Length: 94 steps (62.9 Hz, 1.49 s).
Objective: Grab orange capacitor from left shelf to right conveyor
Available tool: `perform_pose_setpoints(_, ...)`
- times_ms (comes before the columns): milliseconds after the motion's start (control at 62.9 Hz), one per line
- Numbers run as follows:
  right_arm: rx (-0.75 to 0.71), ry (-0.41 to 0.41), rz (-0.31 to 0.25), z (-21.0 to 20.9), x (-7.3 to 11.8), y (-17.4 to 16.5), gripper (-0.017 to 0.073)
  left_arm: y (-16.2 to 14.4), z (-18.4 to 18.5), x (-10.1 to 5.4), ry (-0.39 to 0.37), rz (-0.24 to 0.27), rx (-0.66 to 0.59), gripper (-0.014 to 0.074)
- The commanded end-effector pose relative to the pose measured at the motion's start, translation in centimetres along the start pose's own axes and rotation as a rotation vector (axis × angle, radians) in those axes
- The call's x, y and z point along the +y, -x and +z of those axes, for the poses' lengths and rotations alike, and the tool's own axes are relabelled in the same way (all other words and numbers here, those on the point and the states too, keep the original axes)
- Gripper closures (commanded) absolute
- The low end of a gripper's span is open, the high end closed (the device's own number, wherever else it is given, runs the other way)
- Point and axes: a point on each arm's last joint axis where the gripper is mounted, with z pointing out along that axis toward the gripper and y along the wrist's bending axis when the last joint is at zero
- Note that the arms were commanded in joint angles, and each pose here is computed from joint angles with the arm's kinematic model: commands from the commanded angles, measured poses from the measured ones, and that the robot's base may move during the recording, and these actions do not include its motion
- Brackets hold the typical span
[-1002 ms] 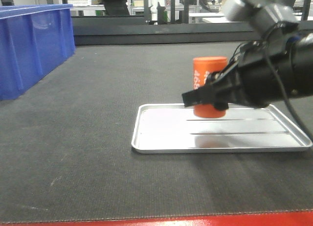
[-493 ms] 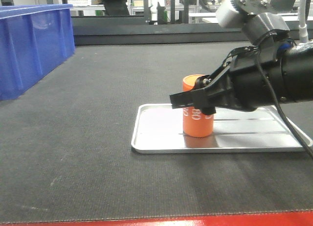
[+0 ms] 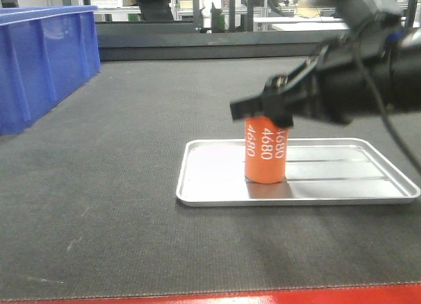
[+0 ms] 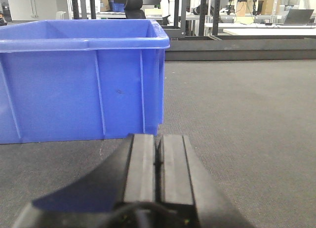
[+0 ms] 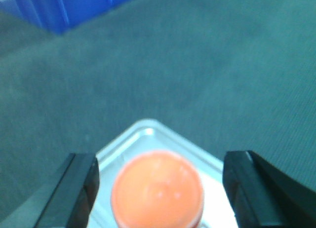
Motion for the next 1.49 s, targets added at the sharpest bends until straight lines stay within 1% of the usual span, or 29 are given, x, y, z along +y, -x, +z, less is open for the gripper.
perform_pose_setpoints(0, -0.185, 0.016, -0.031, -1.3, 0.5, 3.7, 0.0, 1.0, 0.0, 0.0, -0.004, -0.006, -0.081, 0.0699)
perform_pose_setpoints(32, -0.207, 0.015, -0.04, -1.8, 0.7, 4.3, 0.0039, 1.0, 0.0, 0.0, -0.004, -0.006, -0.081, 0.0699)
perform_pose_setpoints(95, -0.253, 0.008, -0.061, -3.0, 1.0, 5.7, 0.0159, 1.0, 0.0, 0.0, -0.004, -0.006, -0.081, 0.0699)
perform_pose_setpoints(191, -0.286, -0.015, -0.086, -4.7, 1.4, 7.2, 0.0412, 1.0, 0.0, 0.0, -0.004, -0.006, -0.081, 0.0699)
perform_pose_setpoints(207, -0.291, -0.023, -0.092, -5.2, 1.5, 7.5, 0.0473, 1.0, 0.0, 0.0, -0.004, -0.006, -0.081, 0.0699)
perform_pose_setpoints(223, -0.294, -0.028, -0.094, -5.4, 1.6, 7.7, 0.0512, 1.0, 0.0, 0.0, -0.004, -0.006, -0.081, 0.0699)
perform_pose_setpoints(239, -0.303, -0.033, -0.096, -5.9, 1.7, 8.0, 0.0533, 1.0, 0.0, 0.0, -0.004, -0.006, -0.081, 0.0699)
perform_pose_setpoints(270, -0.313, -0.043, -0.091, -6.7, 1.8, 8.5, 0.0496, 1.0, 0.0, 0.0, -0.004, -0.006, -0.081, 0.0699)
perform_pose_setpoints(302, -0.322, -0.054, -0.085, -7.4, 2.0, 8.9, 0.0478, 1.0, 0.0, 0.0, -0.004, -0.006, -0.081, 0.0699)
perform_pose_setpoints(413, -0.352, -0.085, -0.095, -9.6, 2.5, 10.0, 0.0482, 1.0, 0.0, 0.0, -0.004, -0.006, -0.081, 0.0699)
perform_pose_setpoints(525, -0.404, -0.085, -0.106, -11.0, 2.9, 10.8, 0.0482, 1.0, 0.0, 0.0, -0.004, -0.006, -0.081, 0.0699)
perform_pose_setpoints(700, -0.414, -0.085, -0.107, -11.2, 3.0, 10.9, 0.0482, 1.0, 0.0, 0.0, -0.004, -0.006, -0.081, 0.0699)
perform_pose_setpoints(732, -0.405, -0.093, -0.104, -11.2, 2.9, 10.9, 0.0482, 1.0, 0.0, 0.0, -0.004, -0.001, -0.081, 0.0699)
perform_pose_setpoints(747, -0.399, -0.098, -0.102, -11.2, 2.8, 10.8, 0.0482, 1.0, 0.0, 0.0, -0.004, -0.006, -0.081, 0.0699)
perform_pose_setpoints(827, -0.355, -0.153, -0.072, -11.3, 2.1, 10.5, 0.0482, 1.0, 0.0, 0.0, -0.004, -0.006, -0.081, 0.0699)
perform_pose_setpoints(891, -0.349, -0.22, -0.015, -12.6, 1.6, 10.6, 0.0482, 1.0, 0.0, 0.0, -0.004, -0.006, -0.081, 0.0699)
perform_pose_setpoints(986, -0.407, -0.289, -0.026, -15.1, 1.4, 11.4, 0.0482, 1.0, 0.0, 0.0, -0.004, -0.006, -0.081, 0.0699)
perform_pose_setpoints(1034, -0.452, -0.33, -0.045, -16.6, 1.4, 11.9, 0.0484, 1.0, 0.0, 0.0, -0.004, -0.006, -0.081, 0.0699)
perform_pose_setpoints(1097, -0.497, -0.411, -0.061, -18.8, 1.3, 12.2, 0.0512, 1.0, 0.0, 0.0, -0.004, -0.006, -0.081, 0.0699)
perform_pose_setpoints(1177, -0.504, -0.535, -0.059, -21.2, 1.1, 11.9, 0.0503, 1.0, 0.0, 0.0, -0.004, -0.006, -0.081, 0.0699)
perform_pose_setpoints(1240, -0.483, -0.615, -0.046, -22.7, 1.3, 11.0, 0.0503, 1.0, 0.0, 0.0, -0.004, -0.006, -0.081, 0.0699)
perform_pose_setpoints(1288, -0.464, -0.652, -0.036, -23.4, 1.6, 10.1, 0.0503, 1.0, 0.0, 0.0, -0.004, -0.006, -0.081, 0.0699)
perform_pose_setpoints(1336, -0.443, -0.685, -0.039, -24.3, 2.0, 8.6, 0.0503, 1.0, 0.0, 0.0, -0.004, -0.006, -0.081, 0.0699)
perform_pose_setpoints(1447, -0.426, -0.697, -0.024, -24.7, 2.6, 5.1, 0.0503, 1.0, 0.0, 0.0, -0.004, -0.006, -0.081, 0.0699)
perform_pose_setpoints(1479, -0.437, -0.688, 0.001, -24.7, 2.7, 4.0, 0.0503, 1.0, 0.0, 0.0, -0.004, -0.006, -0.081, 0.0699)
